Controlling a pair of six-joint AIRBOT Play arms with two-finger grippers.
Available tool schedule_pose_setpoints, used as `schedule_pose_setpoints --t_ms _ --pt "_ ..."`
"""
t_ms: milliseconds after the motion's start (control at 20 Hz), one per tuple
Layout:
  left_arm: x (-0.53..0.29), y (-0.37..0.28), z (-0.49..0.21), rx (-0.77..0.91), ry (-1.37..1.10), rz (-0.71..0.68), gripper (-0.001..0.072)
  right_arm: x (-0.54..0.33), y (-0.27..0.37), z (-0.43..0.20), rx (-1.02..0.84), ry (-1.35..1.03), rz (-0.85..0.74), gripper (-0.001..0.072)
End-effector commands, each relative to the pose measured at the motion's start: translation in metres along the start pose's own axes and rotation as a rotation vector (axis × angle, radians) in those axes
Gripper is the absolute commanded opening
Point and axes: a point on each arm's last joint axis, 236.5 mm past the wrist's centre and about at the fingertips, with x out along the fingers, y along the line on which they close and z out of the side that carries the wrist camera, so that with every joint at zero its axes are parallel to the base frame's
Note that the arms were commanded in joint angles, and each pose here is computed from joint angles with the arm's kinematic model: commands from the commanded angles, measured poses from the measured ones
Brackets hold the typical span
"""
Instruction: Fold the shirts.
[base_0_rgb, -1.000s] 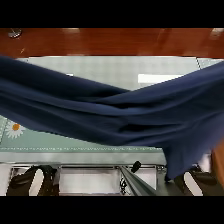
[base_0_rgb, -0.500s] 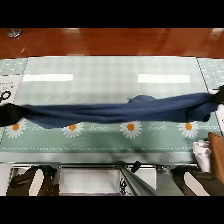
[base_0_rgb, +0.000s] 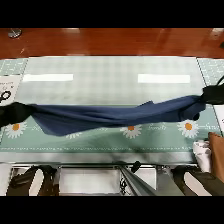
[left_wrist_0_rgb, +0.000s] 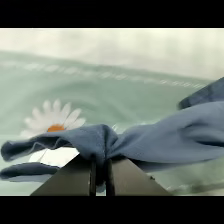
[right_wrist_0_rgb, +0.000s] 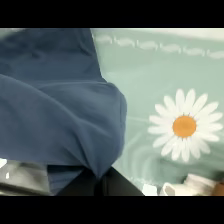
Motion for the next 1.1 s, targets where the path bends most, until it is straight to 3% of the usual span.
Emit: schedule_pose_setpoints --t_ms 0,200,450,850,1050 --pt "-0.058 -0.052 0.037 0.075 -0.172 -0.064 0.0033 -0.080 0.025 0.007 -0.009 -0.241 0.000 0.0019" --pt "-0.137 -0.079 0.061 0.188 -0.348 0.039 0.0033 -0.173 0.034 -0.013 -0.011 -0.479 -0.082 0.0019" --pt "-0.117 -0.047 0.001 0.157 -0.060 0.127 0.0032 -0.187 0.015 -0.024 0.033 -0.475 -0.176 0.0018" --pt "0.024 0.043 -0.076 -0.083 0.266 0.100 0.0033 0.020 -0.025 -0.042 0.042 0.187 -0.085 0.0019" --pt "0.095 0.097 -0.074 -0.140 0.247 0.138 0.0034 0.116 -0.056 0.002 0.041 0.228 -0.090 0.0020"
